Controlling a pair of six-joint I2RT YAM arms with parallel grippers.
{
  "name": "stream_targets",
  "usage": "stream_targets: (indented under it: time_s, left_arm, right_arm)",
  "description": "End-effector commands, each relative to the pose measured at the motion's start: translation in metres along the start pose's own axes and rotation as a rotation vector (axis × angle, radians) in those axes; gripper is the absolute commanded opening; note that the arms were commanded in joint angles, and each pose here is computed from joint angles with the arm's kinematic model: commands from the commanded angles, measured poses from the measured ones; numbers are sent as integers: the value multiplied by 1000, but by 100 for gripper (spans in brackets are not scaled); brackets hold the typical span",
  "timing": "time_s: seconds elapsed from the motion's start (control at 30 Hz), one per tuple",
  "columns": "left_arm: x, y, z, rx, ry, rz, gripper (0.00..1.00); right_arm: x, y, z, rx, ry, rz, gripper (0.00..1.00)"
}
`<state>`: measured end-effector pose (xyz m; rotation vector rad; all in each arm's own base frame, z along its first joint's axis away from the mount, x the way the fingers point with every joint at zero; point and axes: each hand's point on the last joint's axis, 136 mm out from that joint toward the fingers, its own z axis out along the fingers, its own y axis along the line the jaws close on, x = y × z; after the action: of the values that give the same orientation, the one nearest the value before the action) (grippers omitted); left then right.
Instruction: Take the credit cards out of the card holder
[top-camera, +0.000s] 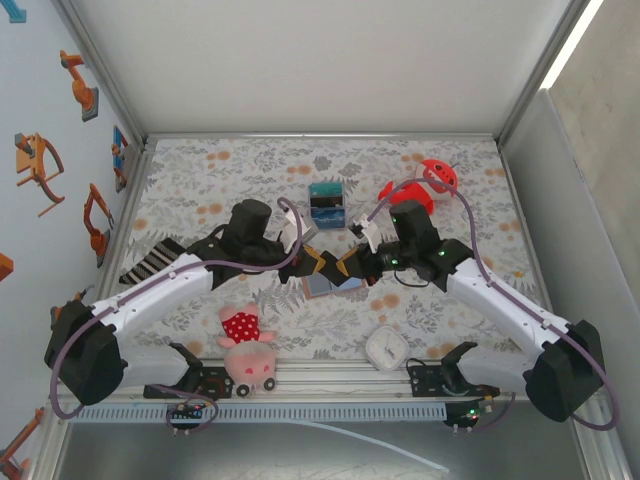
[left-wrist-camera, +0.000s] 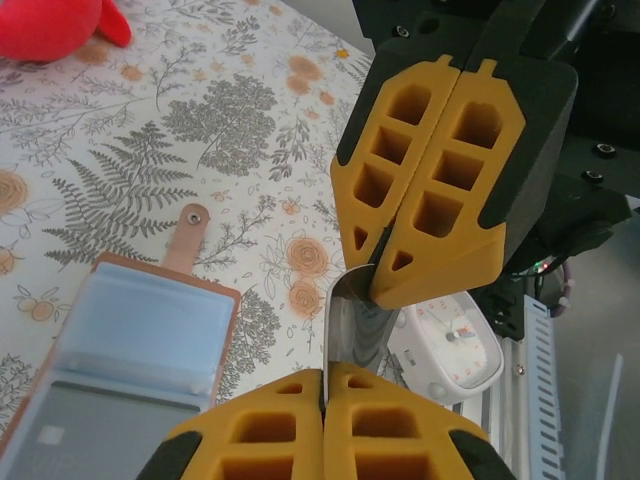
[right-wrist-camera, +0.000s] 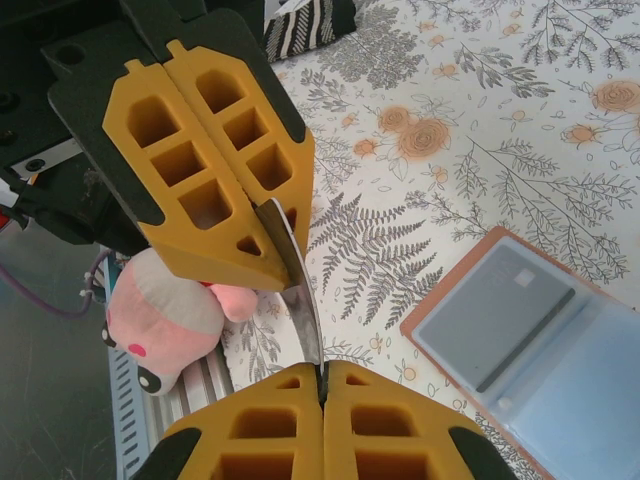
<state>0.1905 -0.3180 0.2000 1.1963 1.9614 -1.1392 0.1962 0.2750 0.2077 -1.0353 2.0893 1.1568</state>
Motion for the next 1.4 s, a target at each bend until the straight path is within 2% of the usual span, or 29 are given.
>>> stream_targets:
  time_s: [0.0, 0.17, 0.2, 0.27, 0.3, 0.37, 0.47, 0.6, 0.73, 0.83, 0.93, 0.97, 1.0, 1.17, 1.37]
  left_arm:
    - [-5, 0, 0, 5, -15, 15, 0]
    - [-8, 1, -1, 1, -32, 9, 0]
    - [-7, 0, -2, 2, -35, 7, 0]
    - [-8, 1, -5, -3, -47, 3, 0]
    - [-9, 1, -7, -7, -58, -1, 0]
    - [-11, 2, -13, -23, -88, -12, 0]
    - [-16, 11, -27, -95, -167, -36, 0]
    - [-29, 17, -53, -184, -326, -77, 0]
    - [-39, 18, -73, -233, -449, -128, 0]
    - [-44, 20, -83, -258, -508, -183, 0]
    - [-51, 18, -88, -233, -569, -225, 0]
    - [-54, 17, -89, -219, -588, -241, 0]
    - [-56, 16, -89, -205, -601, -254, 0]
    - [-67, 7, -86, -104, -647, -291, 0]
    - [-72, -2, -81, -19, -642, -305, 0]
  right_arm:
    - [-13, 17, -2, -63, -34, -63, 0]
    - [-13, 11, -2, -24, -43, -53, 0]
    - [-14, 9, -2, -12, -46, -48, 5]
    - [-15, 5, -3, 17, -55, -35, 28]
    - [-16, 3, -4, 32, -60, -31, 35]
    - [-17, -2, -7, 70, -74, -22, 41]
    - [-21, -8, -14, 126, -110, -3, 44]
    - [-27, -10, -25, 165, -185, 43, 48]
    - [-35, -11, -30, 165, -286, 104, 54]
    - [-38, -11, -28, 139, -317, 152, 55]
    - [-50, -6, -27, 87, -389, 171, 58]
    - [-54, -5, -27, 66, -415, 172, 66]
    - [-58, -4, -27, 50, -432, 174, 66]
    - [-76, 10, -25, -65, -496, 147, 66]
    - [-88, 22, -20, -149, -485, 99, 63]
